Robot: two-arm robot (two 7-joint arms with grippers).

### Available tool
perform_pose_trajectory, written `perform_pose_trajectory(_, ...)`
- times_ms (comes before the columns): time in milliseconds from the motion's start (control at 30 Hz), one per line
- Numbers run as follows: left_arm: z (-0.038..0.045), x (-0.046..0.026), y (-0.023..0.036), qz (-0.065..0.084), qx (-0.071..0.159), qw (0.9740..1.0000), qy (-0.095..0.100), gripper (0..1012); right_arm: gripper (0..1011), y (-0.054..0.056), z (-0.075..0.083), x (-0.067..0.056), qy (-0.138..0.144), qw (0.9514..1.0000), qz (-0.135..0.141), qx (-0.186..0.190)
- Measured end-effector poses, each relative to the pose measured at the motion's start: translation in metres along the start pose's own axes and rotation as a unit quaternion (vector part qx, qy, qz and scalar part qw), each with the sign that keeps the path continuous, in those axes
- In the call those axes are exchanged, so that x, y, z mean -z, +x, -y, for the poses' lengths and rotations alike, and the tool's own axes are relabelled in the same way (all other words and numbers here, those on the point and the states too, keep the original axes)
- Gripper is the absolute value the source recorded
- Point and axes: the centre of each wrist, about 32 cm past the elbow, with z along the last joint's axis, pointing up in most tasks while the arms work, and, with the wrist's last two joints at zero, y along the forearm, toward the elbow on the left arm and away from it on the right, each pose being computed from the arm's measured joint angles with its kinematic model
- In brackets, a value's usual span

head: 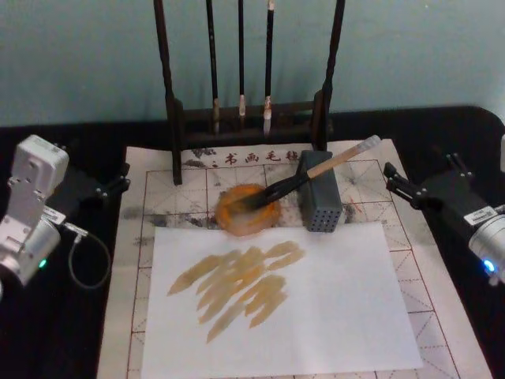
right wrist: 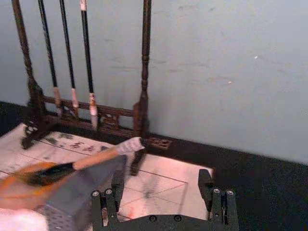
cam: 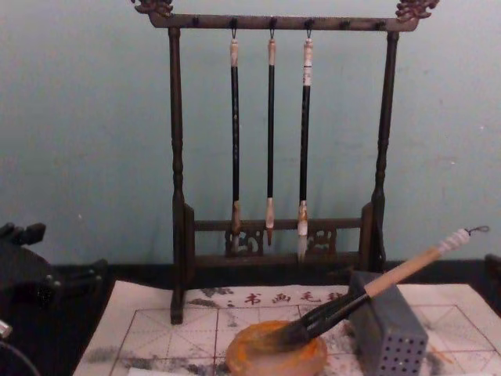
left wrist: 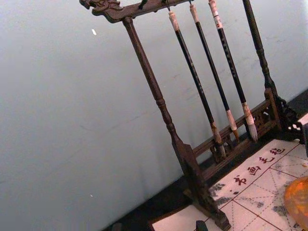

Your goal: Pick up the brush from the inkstone, write on the paper, then place the brush back to its original position.

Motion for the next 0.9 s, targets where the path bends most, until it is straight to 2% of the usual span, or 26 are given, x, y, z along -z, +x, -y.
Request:
perform_pose_trajectory(200, 0.0, 0.0, 0.0, 0.0, 0.0, 1.0, 0.0, 1001, 1000, -0.005, -0.003, 0.004, 0.001, 0.9976, -0.064, -0.026)
perform_pose_trajectory(333, 0.0, 0.0, 0.0, 0.0, 0.0, 1.0, 0.0, 1001, 1000, -0.009, -0.009, 0.009, 0.007, 0.9906, -0.128, -0.048)
perform_pose_trajectory(367, 0.0, 0.0, 0.0, 0.0, 0.0, 1.0, 0.0, 1001, 1000, -0.011, -0.011, 0.011, 0.01, 0.9874, -0.149, -0.053)
perform_pose_trajectory(500, 0.0, 0.0, 0.0, 0.0, 0.0, 1.0, 0.0, 1001, 1000, -0.013, -0.015, 0.015, 0.016, 0.9797, -0.191, -0.058)
perform_pose_trajectory(533, 0.0, 0.0, 0.0, 0.0, 0.0, 1.0, 0.0, 1001, 1000, -0.014, -0.017, 0.018, 0.019, 0.9753, -0.212, -0.057)
perform_pose_trajectory(600, 0.0, 0.0, 0.0, 0.0, 0.0, 1.0, 0.0, 1001, 1000, -0.015, -0.018, 0.02, 0.022, 0.971, -0.231, -0.056)
perform_pose_trajectory(700, 0.0, 0.0, 0.0, 0.0, 0.0, 1.0, 0.0, 1001, 1000, -0.017, -0.022, 0.026, 0.028, 0.9598, -0.274, -0.055)
perform_pose_trajectory(767, 0.0, 0.0, 0.0, 0.0, 0.0, 1.0, 0.0, 1001, 1000, -0.018, -0.024, 0.028, 0.03, 0.9554, -0.288, -0.056)
perform_pose_trajectory(800, 0.0, 0.0, 0.0, 0.0, 0.0, 1.0, 0.0, 1001, 1000, -0.018, -0.026, 0.03, 0.032, 0.9498, -0.306, -0.057)
perform_pose_trajectory(833, 0.0, 0.0, 0.0, 0.0, 0.0, 1.0, 0.0, 1001, 1000, -0.018, -0.026, 0.03, 0.032, 0.9498, -0.306, -0.057)
perform_pose_trajectory(867, 0.0, 0.0, 0.0, 0.0, 0.0, 1.0, 0.0, 1001, 1000, -0.019, -0.028, 0.032, 0.035, 0.9446, -0.321, -0.059)
perform_pose_trajectory(900, 0.0, 0.0, 0.0, 0.0, 0.0, 1.0, 0.0, 1001, 1000, -0.019, -0.029, 0.033, 0.036, 0.9426, -0.327, -0.06)
